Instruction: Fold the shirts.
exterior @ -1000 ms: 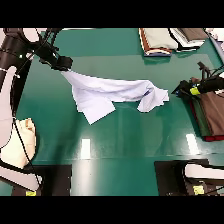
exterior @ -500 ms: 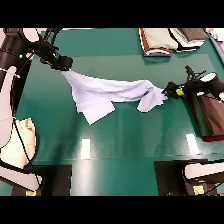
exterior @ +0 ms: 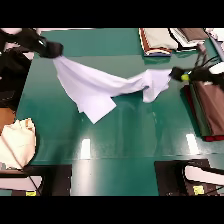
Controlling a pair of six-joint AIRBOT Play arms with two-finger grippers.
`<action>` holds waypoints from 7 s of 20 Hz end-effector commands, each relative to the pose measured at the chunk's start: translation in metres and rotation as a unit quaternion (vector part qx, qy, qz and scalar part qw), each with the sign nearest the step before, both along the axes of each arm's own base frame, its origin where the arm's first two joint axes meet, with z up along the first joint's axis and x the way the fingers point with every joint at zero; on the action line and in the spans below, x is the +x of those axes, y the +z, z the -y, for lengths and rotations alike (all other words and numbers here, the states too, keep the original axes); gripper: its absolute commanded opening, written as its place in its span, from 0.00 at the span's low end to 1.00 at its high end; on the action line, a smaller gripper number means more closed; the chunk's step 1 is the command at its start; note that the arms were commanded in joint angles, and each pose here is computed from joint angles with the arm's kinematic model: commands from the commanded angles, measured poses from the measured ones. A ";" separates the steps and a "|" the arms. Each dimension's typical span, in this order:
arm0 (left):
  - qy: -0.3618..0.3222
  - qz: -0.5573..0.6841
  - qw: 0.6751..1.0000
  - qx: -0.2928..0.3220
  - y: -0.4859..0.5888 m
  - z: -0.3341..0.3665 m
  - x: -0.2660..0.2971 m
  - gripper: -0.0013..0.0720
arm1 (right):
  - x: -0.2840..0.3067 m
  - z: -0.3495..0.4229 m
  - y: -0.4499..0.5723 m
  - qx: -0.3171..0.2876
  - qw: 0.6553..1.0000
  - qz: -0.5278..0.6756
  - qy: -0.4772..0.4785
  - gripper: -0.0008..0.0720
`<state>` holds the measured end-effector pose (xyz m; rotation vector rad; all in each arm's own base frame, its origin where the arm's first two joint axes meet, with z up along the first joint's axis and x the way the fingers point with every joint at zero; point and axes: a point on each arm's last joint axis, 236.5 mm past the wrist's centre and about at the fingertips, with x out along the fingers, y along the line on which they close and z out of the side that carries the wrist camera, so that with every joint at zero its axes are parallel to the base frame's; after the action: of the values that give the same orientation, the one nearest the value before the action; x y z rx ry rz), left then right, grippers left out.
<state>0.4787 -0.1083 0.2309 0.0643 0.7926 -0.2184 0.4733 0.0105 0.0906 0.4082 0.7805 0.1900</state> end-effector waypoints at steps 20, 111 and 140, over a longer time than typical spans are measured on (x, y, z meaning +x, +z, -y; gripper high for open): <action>0.013 0.336 0.934 -0.120 0.273 -0.056 -0.278 0.06 | -0.222 0.000 0.307 -0.161 0.969 0.184 -0.022 0.04; -0.012 0.529 0.842 -0.104 0.356 -0.046 -0.353 0.06 | -0.249 -0.013 0.367 -0.184 0.925 0.332 -0.038 0.04; 0.020 -0.218 0.964 -0.150 -0.197 -0.041 0.002 0.06 | 0.013 0.002 -0.042 -0.091 0.973 -0.195 0.079 0.04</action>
<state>0.4898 -0.0637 0.0412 -0.3185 1.1344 -0.2827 0.4729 0.0070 0.0371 0.2309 1.2423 0.1536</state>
